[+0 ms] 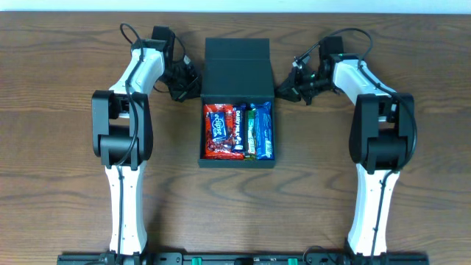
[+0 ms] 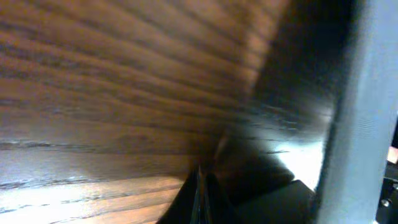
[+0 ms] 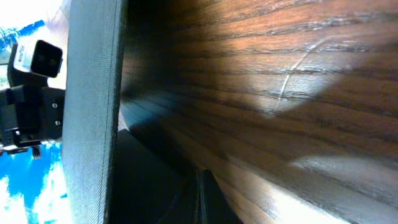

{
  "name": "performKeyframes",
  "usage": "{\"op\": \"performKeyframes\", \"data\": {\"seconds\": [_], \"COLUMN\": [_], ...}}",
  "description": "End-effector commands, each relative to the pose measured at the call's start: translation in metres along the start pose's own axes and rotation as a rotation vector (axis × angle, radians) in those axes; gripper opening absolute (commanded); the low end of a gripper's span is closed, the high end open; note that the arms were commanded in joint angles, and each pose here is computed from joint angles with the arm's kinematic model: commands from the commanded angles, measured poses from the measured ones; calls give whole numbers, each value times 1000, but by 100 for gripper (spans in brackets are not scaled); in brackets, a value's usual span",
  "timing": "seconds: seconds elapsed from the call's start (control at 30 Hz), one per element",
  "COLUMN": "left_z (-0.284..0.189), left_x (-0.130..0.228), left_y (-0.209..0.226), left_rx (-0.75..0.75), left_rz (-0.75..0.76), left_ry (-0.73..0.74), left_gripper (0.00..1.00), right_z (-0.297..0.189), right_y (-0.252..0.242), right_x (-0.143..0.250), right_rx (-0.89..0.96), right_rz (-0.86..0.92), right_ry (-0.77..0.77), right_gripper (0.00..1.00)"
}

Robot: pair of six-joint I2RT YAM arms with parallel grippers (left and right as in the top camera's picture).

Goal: Pack container
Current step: 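Move both grippers to the raised box lid edges, then push the lid down with both grippers to close the box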

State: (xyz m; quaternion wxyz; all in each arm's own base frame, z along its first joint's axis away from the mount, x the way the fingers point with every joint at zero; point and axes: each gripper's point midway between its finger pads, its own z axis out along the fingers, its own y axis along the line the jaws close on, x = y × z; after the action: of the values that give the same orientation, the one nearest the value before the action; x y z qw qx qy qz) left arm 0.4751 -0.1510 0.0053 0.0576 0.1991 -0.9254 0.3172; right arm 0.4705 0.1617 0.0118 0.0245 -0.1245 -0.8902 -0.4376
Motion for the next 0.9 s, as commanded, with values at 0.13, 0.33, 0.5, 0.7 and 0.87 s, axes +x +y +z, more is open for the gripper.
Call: {"op": "performKeyframes", "data": {"seconds": [0.13,0.33,0.5,0.7,0.87], "left_z": [7,6,-3,-31,-55], "left_x": [6,5,0,-12,-17], "left_y": [-15,-22,-30,-50,-75], "left_rx": [45,82,108,131,153], "left_rz": [22,67,134,232,327], "left_ry": [26,27,12,-39,-90], "left_gripper": [6,5,6,6,6], "right_z": [7,5,-1,-18,-37], "right_y": [26,41,46,69,93], "right_x": [-2,-6,-12,-15,-16], "right_rx": [-128,-201,-215,-227,-223], "right_rz": [-58,-115,-177,-274,-350], "right_ry": [25,20,-3,-43,-88], "right_gripper": [2,2,2,2,2]}}
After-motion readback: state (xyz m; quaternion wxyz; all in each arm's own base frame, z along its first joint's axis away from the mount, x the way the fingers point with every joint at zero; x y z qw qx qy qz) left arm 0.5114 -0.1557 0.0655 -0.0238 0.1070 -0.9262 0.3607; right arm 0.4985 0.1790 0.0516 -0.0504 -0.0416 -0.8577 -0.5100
